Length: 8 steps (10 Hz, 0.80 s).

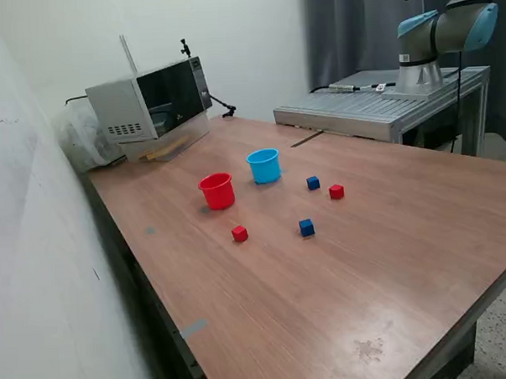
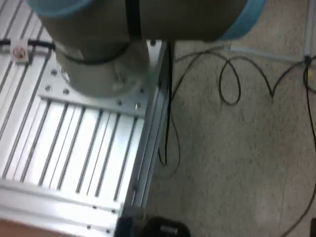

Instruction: Place red objects in the red bin, and blue objects in the blue bin.

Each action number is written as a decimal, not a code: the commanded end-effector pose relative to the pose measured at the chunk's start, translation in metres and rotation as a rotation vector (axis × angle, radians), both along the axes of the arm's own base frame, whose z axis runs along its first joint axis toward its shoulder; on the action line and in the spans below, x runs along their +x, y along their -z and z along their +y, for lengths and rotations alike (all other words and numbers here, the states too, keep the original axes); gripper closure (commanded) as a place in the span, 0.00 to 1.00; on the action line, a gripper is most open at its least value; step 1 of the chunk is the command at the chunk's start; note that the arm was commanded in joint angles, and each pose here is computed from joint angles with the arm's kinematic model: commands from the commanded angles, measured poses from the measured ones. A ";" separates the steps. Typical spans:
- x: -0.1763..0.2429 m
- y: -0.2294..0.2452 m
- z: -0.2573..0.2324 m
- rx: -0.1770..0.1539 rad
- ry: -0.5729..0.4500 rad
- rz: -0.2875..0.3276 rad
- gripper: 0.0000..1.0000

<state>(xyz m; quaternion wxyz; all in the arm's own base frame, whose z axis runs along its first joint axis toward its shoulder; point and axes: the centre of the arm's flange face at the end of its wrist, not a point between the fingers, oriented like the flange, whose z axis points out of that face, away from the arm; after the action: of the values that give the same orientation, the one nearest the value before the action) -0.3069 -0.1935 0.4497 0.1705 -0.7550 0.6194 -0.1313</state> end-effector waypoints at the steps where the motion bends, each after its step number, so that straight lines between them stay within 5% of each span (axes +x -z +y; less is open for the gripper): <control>1: -0.030 -0.012 -0.006 -0.045 0.013 0.211 0.00; 3: -0.046 -0.024 -0.008 -0.070 0.019 0.342 0.00; 8: -0.074 -0.030 -0.012 -0.057 0.182 0.482 0.00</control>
<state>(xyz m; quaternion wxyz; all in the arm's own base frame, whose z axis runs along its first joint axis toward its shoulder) -0.3705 -0.2037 0.4803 -0.0030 -0.7298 0.6835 0.0113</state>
